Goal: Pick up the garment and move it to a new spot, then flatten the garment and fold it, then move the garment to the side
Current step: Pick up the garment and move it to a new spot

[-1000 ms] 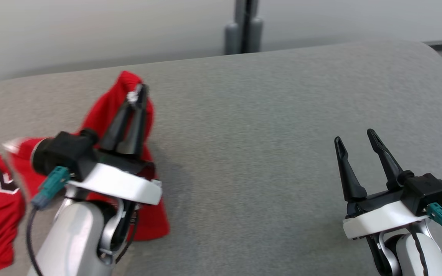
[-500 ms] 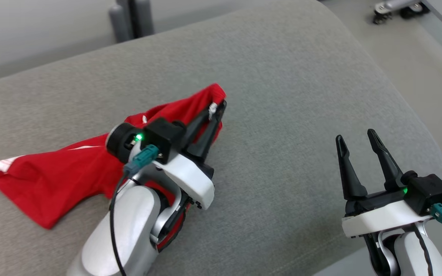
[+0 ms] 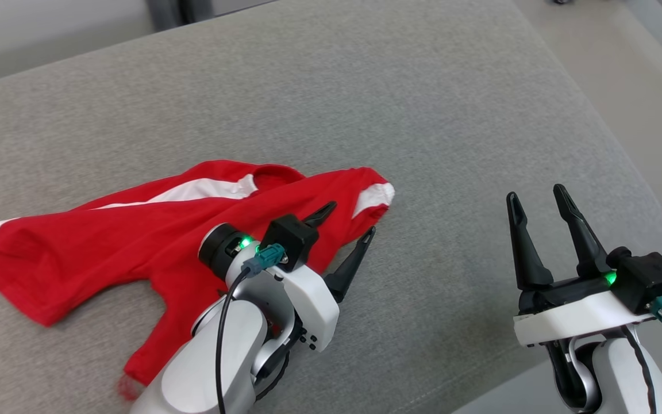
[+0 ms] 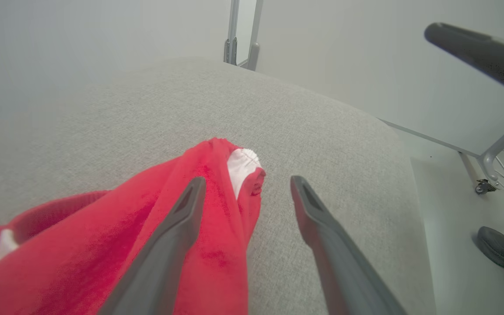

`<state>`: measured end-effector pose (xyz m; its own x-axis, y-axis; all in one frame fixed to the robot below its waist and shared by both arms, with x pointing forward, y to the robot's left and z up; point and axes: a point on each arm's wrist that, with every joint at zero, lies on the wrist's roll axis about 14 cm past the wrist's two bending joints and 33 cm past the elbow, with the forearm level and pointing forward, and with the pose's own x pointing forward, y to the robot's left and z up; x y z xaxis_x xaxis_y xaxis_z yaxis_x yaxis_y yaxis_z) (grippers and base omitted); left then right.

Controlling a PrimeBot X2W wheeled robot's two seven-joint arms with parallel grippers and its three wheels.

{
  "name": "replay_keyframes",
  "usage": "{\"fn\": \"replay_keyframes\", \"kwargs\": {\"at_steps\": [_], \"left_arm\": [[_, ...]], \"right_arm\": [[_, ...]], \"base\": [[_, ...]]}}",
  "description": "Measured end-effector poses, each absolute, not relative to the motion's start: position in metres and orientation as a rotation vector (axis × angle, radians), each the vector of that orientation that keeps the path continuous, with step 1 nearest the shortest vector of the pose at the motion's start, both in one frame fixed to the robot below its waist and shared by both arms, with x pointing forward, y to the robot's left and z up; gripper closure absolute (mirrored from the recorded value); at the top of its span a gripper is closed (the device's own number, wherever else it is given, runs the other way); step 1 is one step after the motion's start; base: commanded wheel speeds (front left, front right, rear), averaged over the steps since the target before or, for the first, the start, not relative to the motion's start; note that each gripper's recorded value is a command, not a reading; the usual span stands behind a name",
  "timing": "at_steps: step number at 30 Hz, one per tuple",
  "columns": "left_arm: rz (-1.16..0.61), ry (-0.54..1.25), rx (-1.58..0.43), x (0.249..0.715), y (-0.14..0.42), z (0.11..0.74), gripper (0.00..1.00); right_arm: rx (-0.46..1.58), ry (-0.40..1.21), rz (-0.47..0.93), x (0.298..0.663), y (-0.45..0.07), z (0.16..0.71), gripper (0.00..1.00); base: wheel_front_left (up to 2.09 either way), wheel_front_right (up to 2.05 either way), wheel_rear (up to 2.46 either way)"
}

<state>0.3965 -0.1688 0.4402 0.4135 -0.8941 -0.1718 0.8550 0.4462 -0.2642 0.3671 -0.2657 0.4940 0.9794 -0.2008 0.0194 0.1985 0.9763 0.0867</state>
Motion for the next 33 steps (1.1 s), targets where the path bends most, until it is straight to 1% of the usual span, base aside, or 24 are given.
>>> {"fn": "replay_keyframes", "kwargs": {"at_steps": [6, 13, 24, 28, 29, 33], "left_arm": [[-1.043, 0.249, -0.183, 0.399, -0.149, 0.452, 0.00], [-0.812, 0.122, -0.227, 0.428, -0.090, 0.477, 0.00], [-0.378, 0.004, -0.219, 0.460, 0.046, 0.498, 0.00], [-0.237, -0.032, -0.198, 0.458, 0.097, 0.507, 0.00], [-0.177, -0.047, -0.186, 0.455, 0.120, 0.511, 0.00], [-0.096, -0.076, -0.150, 0.443, 0.157, 0.520, 0.00]], "right_arm": [[0.092, -0.052, -0.149, 0.379, -0.251, 0.499, 0.00], [0.088, -0.077, -0.072, 0.393, -0.227, 0.505, 0.00], [0.086, -0.106, 0.040, 0.409, -0.190, 0.514, 0.00], [0.079, -0.112, 0.075, 0.412, -0.178, 0.517, 0.00], [0.080, -0.116, 0.089, 0.412, -0.173, 0.519, 0.00], [0.075, -0.123, 0.104, 0.410, -0.168, 0.524, 0.00]], "base": [[0.00, 0.00, 0.00], [0.00, 0.00, 0.00], [0.00, 0.00, 0.00], [0.00, 0.00, 0.00], [0.00, 0.00, 0.00], [0.00, 0.00, 0.00]]}}
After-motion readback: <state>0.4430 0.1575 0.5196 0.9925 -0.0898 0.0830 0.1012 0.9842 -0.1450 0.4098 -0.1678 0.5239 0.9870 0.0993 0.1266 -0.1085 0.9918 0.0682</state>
